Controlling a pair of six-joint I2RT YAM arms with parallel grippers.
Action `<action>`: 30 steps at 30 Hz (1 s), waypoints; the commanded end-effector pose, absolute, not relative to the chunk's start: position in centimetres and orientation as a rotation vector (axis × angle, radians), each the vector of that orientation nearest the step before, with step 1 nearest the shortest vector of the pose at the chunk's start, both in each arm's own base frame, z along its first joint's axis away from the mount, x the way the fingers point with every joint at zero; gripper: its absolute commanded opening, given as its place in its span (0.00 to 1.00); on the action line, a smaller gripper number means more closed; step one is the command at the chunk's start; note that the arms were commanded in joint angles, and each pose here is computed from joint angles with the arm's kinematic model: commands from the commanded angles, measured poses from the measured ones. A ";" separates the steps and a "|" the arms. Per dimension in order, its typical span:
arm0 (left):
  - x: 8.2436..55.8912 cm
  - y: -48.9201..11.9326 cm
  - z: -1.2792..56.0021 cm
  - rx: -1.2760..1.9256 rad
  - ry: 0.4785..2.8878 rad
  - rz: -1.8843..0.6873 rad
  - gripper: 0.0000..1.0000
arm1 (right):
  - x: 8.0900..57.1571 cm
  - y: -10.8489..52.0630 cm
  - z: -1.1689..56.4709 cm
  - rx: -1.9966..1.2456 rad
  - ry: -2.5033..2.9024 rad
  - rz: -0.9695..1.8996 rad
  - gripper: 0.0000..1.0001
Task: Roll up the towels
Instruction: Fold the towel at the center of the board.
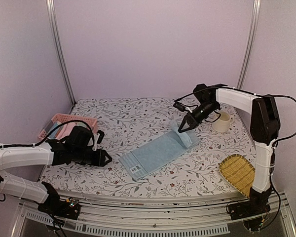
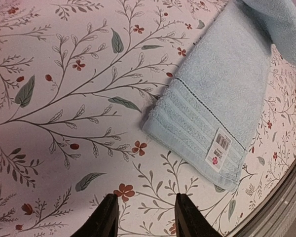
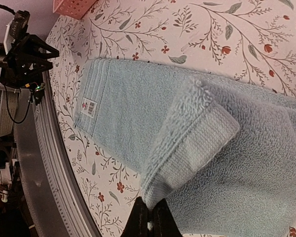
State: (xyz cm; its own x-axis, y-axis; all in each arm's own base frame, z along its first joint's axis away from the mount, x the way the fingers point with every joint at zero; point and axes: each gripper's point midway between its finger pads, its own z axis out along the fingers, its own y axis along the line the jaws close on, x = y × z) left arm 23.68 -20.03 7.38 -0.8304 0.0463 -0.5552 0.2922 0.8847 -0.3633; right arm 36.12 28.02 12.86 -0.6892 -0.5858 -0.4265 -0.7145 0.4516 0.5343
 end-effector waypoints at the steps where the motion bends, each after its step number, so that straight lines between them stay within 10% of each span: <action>1: 22.5 -21.3 7.1 0.278 2.522 -0.682 0.36 | 34.7 31.1 12.7 -1.143 2.455 1.218 0.02; 30: 20.2 -23.1 3.2 0.303 2.610 -0.684 0.27 | 28.3 45.2 9.4 -1.358 2.480 1.432 0.03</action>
State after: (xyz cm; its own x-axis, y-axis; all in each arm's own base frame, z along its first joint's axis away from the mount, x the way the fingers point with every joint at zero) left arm 20.51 -23.10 4.04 -0.8901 0.0893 -0.4469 0.3011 0.8513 -0.4297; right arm 29.06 43.60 9.93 -0.6301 -0.6744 -0.3849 -0.6826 0.2446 0.6887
